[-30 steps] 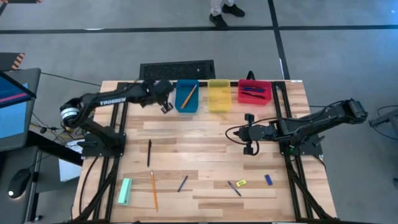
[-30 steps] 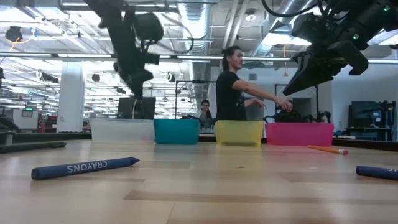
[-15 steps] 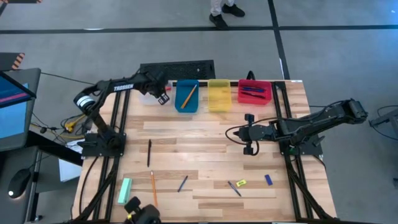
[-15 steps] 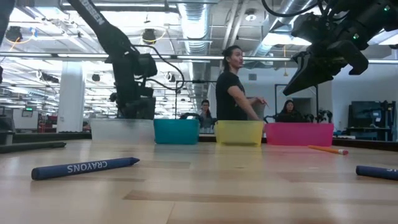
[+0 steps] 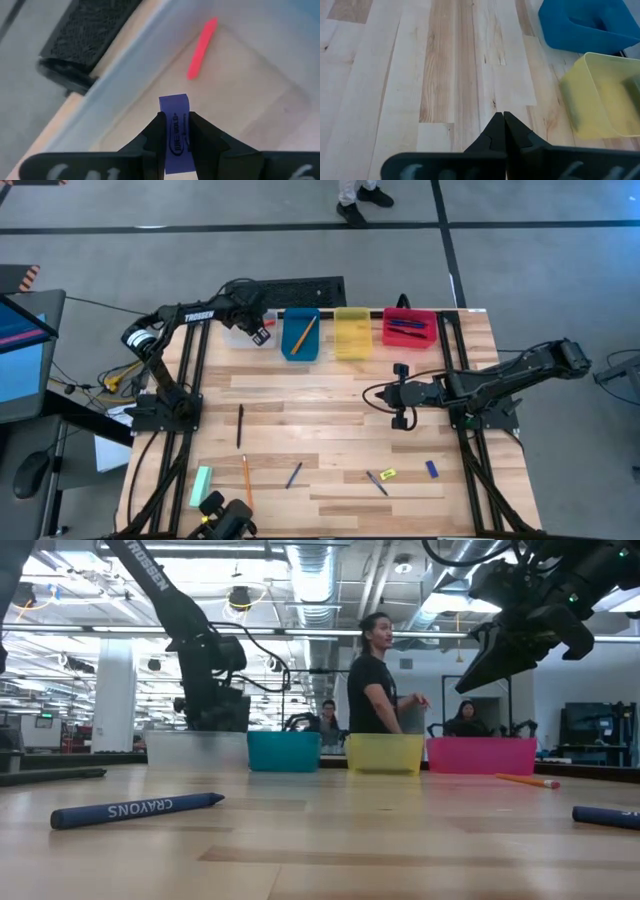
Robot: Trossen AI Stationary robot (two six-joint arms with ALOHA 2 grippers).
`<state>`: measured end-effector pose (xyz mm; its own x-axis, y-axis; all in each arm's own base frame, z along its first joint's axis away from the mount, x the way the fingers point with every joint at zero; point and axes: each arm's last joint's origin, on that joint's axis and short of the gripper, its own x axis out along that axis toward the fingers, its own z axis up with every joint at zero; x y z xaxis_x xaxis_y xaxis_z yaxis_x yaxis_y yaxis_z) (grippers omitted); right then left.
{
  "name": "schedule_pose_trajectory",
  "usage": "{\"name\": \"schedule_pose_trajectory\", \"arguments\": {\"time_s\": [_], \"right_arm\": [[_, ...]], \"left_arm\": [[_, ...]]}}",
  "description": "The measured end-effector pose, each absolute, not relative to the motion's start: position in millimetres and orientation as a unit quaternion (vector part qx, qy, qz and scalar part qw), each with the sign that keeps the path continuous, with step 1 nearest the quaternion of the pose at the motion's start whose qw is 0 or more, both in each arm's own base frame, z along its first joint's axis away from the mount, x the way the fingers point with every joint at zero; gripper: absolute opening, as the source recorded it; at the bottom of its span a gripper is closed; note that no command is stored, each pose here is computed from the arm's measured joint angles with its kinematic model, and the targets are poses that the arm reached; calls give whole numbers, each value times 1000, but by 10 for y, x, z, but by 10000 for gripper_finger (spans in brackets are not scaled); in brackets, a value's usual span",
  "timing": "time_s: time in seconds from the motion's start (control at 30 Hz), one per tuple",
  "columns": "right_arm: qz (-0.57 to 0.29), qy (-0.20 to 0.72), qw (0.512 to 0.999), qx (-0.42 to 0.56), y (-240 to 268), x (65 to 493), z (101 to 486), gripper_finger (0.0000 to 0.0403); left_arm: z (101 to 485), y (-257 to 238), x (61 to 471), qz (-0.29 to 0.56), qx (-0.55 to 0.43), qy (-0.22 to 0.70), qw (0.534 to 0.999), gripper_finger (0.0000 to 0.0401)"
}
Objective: Sort crayons/erasers/pens/pencils in bins
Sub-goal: Put the blue eraser into the transparent bin, then put the orange pencil into the blue bin
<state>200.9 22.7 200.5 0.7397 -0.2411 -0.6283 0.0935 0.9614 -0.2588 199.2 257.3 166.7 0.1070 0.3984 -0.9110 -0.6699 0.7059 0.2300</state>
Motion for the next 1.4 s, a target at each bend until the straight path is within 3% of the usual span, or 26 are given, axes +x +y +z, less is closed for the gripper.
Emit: {"name": "schedule_pose_trajectory", "arguments": {"time_s": [0.3,0.6,0.77,1.03,1.23,1.4], "right_arm": [[-90,349,927,-106,228,2009,2005,3],[-90,349,927,-106,228,2009,2005,3],[-89,350,926,-107,229,2009,2005,3],[-89,350,926,-107,228,2008,2004,3],[-90,350,926,-106,229,2009,2005,3],[-90,349,927,-106,229,2009,2005,3]], "left_arm": [[1551,2620,2026,363,-121,562,733,58],[1558,2596,2044,364,-112,568,730,107],[1658,2546,2065,371,-80,571,727,114],[2069,2338,2063,383,-43,541,747,75],[2440,2037,2132,363,-47,472,802,7],[2504,1671,2262,320,-23,407,855,3]]}}
